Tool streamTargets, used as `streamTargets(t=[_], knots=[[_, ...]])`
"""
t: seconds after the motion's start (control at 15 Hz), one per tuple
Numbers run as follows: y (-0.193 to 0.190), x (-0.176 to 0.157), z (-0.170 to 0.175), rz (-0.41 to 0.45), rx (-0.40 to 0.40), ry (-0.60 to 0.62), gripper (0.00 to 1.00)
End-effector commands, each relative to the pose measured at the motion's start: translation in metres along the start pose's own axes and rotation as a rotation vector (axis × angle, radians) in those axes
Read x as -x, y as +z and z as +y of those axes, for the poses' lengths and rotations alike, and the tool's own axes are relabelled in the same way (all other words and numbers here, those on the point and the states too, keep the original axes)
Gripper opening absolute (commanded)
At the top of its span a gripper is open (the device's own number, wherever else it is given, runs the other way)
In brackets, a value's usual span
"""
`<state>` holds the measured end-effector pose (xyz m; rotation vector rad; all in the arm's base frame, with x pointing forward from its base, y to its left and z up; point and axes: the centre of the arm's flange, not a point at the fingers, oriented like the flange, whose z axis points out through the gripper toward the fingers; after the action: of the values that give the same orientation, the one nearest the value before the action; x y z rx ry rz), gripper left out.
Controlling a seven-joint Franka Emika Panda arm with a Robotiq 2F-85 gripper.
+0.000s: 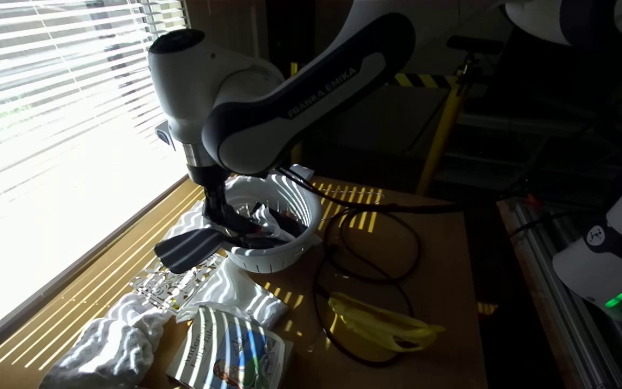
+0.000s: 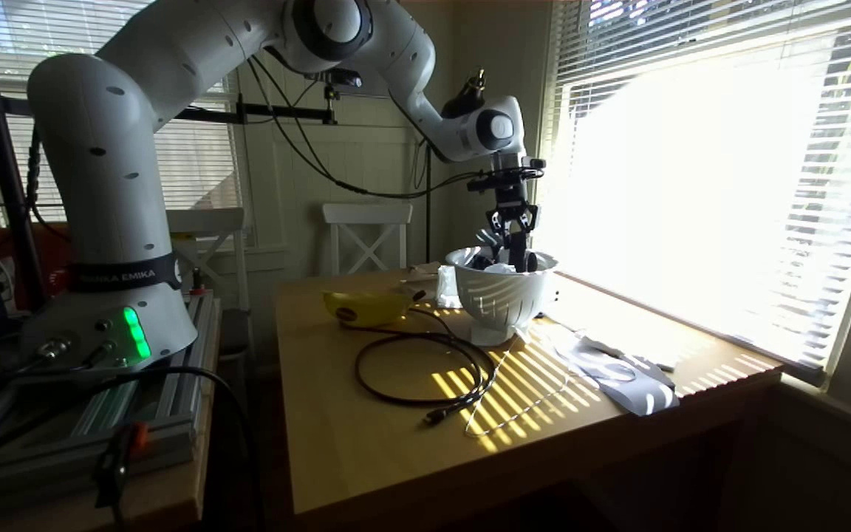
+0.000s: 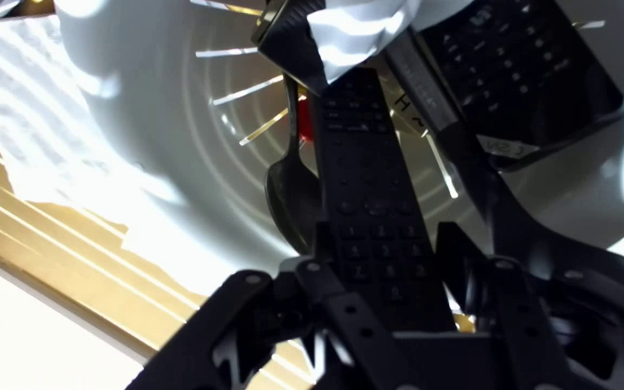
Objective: Remove the black remote control from the white colander.
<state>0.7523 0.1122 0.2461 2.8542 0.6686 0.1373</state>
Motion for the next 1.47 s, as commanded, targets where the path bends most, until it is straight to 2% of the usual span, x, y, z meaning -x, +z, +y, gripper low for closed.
streamTargets(t=[0.0,0.2,0.47,0.73,1.0,1.4], knots=[[-0.066,0.046,-0.017,0.107,0.061,0.038,0.26],[-0.106,0.059,-0.019,0.183,0.080,0.105,0.26],[-0.152,0.089,-0.018,0.243,0.069,0.196,0.26],[-0.185,0.120,-0.020,0.245,0.008,0.194,0.26],[-0.188,0.157,-0.032,0.215,-0.094,0.206,0.26],[-0.148,0.221,-0.063,0.105,-0.289,0.338,0.26]])
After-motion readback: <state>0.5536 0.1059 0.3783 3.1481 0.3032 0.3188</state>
